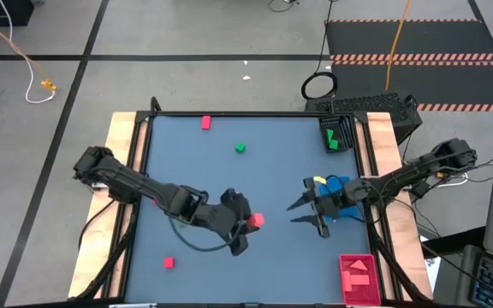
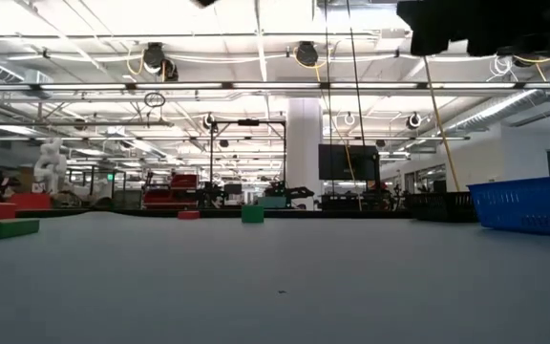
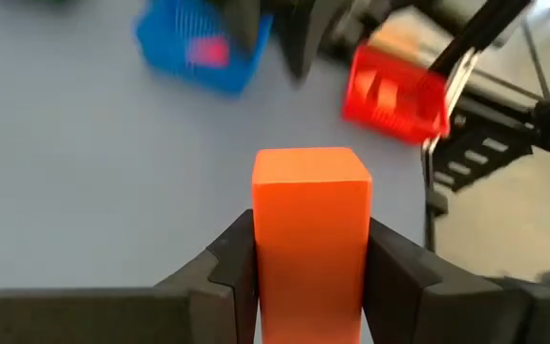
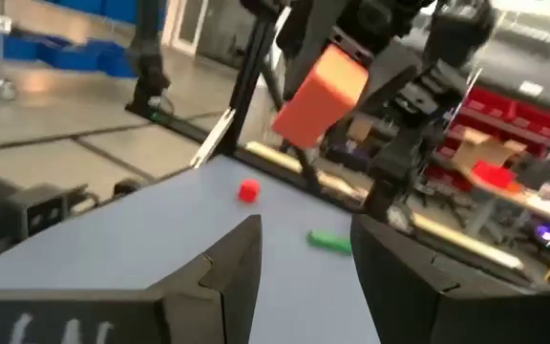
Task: Sort & place blocks by color
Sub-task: Put the orange block into the red bin
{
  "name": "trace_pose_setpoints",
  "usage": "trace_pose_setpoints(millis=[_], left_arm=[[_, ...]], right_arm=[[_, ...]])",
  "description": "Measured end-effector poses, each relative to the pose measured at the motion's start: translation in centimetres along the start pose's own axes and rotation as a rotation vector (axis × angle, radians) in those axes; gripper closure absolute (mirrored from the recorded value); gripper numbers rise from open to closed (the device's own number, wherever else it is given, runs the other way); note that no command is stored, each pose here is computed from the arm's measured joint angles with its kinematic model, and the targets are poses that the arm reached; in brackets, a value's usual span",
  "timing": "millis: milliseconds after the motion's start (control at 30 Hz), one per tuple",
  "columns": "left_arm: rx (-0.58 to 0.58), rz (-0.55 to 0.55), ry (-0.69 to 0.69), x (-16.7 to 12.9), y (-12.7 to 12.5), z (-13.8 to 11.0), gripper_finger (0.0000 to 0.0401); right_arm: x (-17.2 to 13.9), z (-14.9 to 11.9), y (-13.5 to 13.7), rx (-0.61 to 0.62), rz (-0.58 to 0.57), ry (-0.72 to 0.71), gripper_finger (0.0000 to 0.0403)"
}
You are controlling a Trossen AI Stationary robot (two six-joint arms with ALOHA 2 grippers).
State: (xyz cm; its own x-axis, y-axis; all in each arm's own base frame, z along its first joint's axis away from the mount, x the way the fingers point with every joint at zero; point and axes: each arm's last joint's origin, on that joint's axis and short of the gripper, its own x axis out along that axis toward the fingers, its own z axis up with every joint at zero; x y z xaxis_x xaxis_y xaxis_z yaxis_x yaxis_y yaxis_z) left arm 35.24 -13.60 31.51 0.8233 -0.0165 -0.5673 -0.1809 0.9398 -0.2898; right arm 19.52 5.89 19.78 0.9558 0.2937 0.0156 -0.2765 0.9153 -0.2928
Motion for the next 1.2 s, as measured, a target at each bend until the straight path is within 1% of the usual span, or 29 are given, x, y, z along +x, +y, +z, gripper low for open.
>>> trace_pose_setpoints(millis=[67, 133, 200, 300, 367, 467, 533, 667, 767, 867, 1000, 1100, 1200], left_arm=[[0.105, -0.002, -0.11, -0.3, -0.4, 1.0, 0.0271], [0.18, 0.02, -0.185, -0.7, -0.6, 1.6, 0.0271], [0.214, 0.032, -0.263, -0.8, -0.7, 2.4, 0.0271], [0.27, 0.078, -0.329, -0.9, -0.5, 3.1, 0.0271], [0.304, 0.108, -0.364, -1.0, -0.5, 3.4, 0.0271], [0.359, 0.147, -0.383, -0.4, -0.5, 3.5, 0.0271], [0.44, 0.169, -0.346, 0.1, -0.6, 2.9, 0.0271], [0.508, 0.186, -0.306, 2.1, -0.8, 1.7, 0.0271], [0.522, 0.194, -0.276, 3.8, -0.9, 0.8, 0.0271], [0.523, 0.211, -0.242, 5.3, -0.3, 0.2, 0.0271], [0.483, 0.227, -0.26, 5.9, 0.6, 0.8, 0.0271], [0.462, 0.23, -0.259, 6.1, 1.1, 1.1, 0.0271], [0.446, 0.199, -0.251, 6.2, 1.3, 1.2, 0.0271]], right_arm=[[0.0, 0.3, 0.0, -0.006, -0.007, -0.031, 0.0248], [0.0, 0.6, 0.1, -0.006, -0.008, -0.052, 0.0248], [0.0, 0.8, 0.0, -0.007, -0.013, -0.071, 0.0248], [-0.1, 1.1, 0.0, -0.013, -0.021, -0.101, 0.0248], [-0.1, 1.1, 0.0, -0.045, -0.024, -0.104, 0.0248], [-0.1, 1.2, 0.0, -0.048, -0.026, -0.112, 0.0248], [-0.1, 1.3, -0.1, 0.016, -0.033, -0.122, 0.0248], [-0.2, 1.6, -0.7, 0.168, -0.131, -0.153, 0.0248], [-0.2, 1.7, -0.8, 0.198, -0.167, -0.159, 0.0248], [-0.2, 1.7, -0.7, 0.18, -0.135, -0.164, 0.0248], [0.0, 1.4, -0.4, 0.144, -0.105, -0.148, 0.0245], [0.3, 1.0, 0.0, 0.106, -0.091, -0.119, 0.0226], [0.6, 0.6, 0.0, 0.106, -0.119, -0.106, 0.0192]])
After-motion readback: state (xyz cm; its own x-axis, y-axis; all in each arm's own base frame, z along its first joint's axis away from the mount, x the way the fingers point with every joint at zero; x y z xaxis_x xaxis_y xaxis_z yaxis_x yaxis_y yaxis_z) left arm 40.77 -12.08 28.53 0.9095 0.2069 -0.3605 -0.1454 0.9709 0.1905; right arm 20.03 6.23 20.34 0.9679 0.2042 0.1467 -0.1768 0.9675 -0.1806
